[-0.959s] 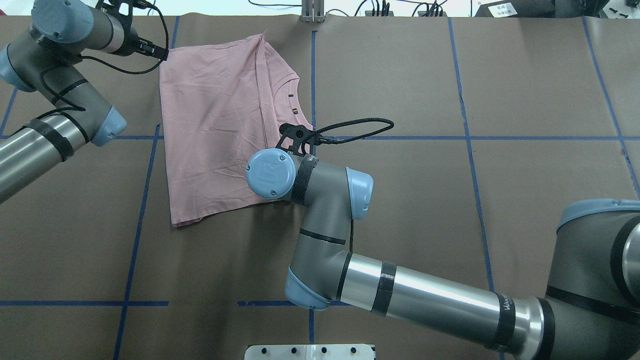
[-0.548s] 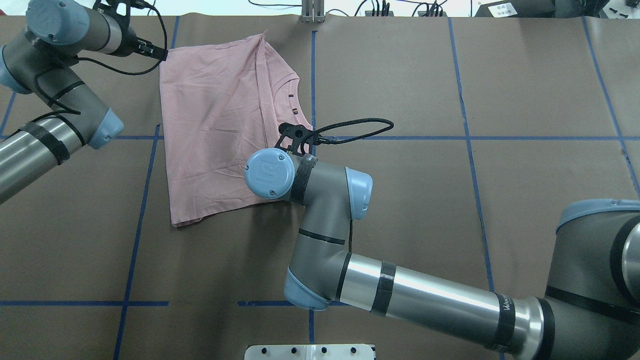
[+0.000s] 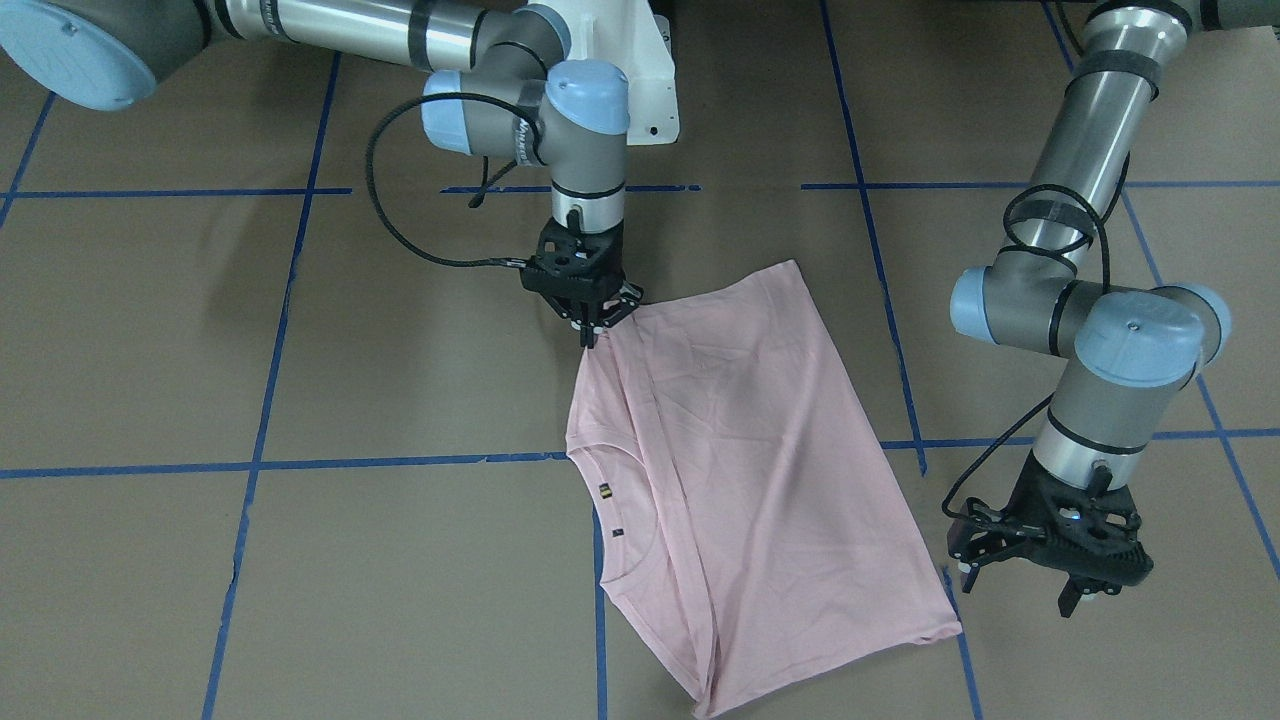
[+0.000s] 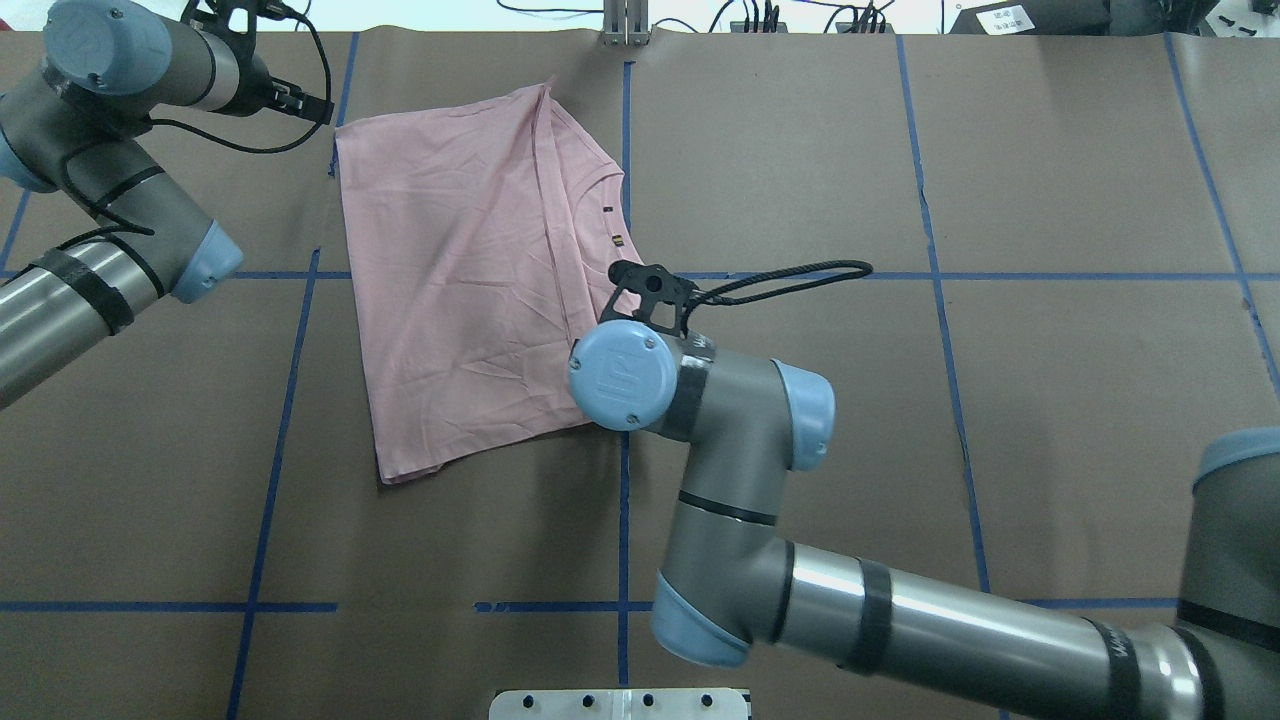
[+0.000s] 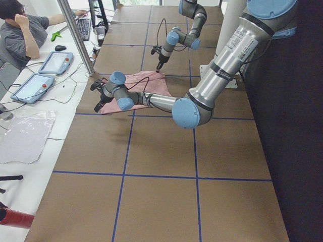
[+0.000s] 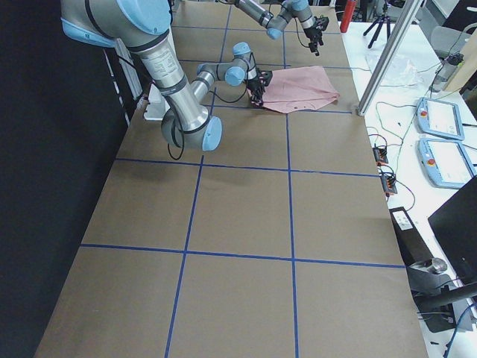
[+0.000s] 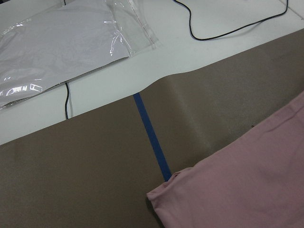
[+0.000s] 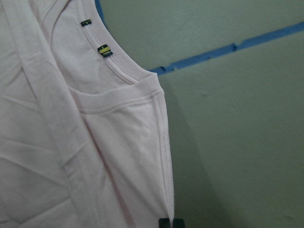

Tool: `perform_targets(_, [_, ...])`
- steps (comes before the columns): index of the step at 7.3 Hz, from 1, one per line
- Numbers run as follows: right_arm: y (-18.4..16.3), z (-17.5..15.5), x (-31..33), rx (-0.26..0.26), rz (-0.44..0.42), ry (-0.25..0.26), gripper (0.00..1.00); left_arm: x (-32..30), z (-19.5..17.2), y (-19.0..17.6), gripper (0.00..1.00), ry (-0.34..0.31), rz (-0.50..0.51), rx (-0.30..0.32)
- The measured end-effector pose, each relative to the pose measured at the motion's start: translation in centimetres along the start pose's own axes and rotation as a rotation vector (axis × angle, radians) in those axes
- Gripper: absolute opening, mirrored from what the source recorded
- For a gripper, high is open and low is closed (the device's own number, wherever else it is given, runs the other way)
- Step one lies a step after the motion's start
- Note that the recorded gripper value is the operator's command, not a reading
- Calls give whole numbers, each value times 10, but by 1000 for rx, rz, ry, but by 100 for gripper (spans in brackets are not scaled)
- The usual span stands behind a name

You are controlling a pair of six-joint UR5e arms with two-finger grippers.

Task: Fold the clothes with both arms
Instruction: 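Pull the shirt toward the robot with the right gripper, turning it, then lower the left gripper to the shirt's edge nearest the robot while the right gripper holds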

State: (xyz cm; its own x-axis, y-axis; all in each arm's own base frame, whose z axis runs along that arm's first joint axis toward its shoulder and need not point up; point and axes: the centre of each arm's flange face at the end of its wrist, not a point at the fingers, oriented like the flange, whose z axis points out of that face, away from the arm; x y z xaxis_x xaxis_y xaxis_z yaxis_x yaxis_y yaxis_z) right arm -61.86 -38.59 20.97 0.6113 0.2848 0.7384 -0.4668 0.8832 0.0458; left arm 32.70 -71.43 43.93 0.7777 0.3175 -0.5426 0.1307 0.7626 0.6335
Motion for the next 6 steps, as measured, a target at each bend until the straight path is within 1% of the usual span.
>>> perform_targets(2, [58, -52, 72, 13, -63, -32, 0, 1, 0, 0, 100, 1, 1, 0])
perform_targets(3, [89, -67, 98, 23, -79, -32, 0, 2, 0, 0, 100, 2, 1, 1])
perform_targets(4, [115, -74, 113, 35, -88, -32, 62, 3, -1, -1, 100, 4, 1, 3])
perform_targets(5, [133, -76, 121, 39, -101, -31, 100, 5, -2, -1, 100, 7, 2, 4])
perform_targets(6, [144, -77, 126, 42, -114, -30, 100, 7, -3, -3, 100, 11, 4, 8])
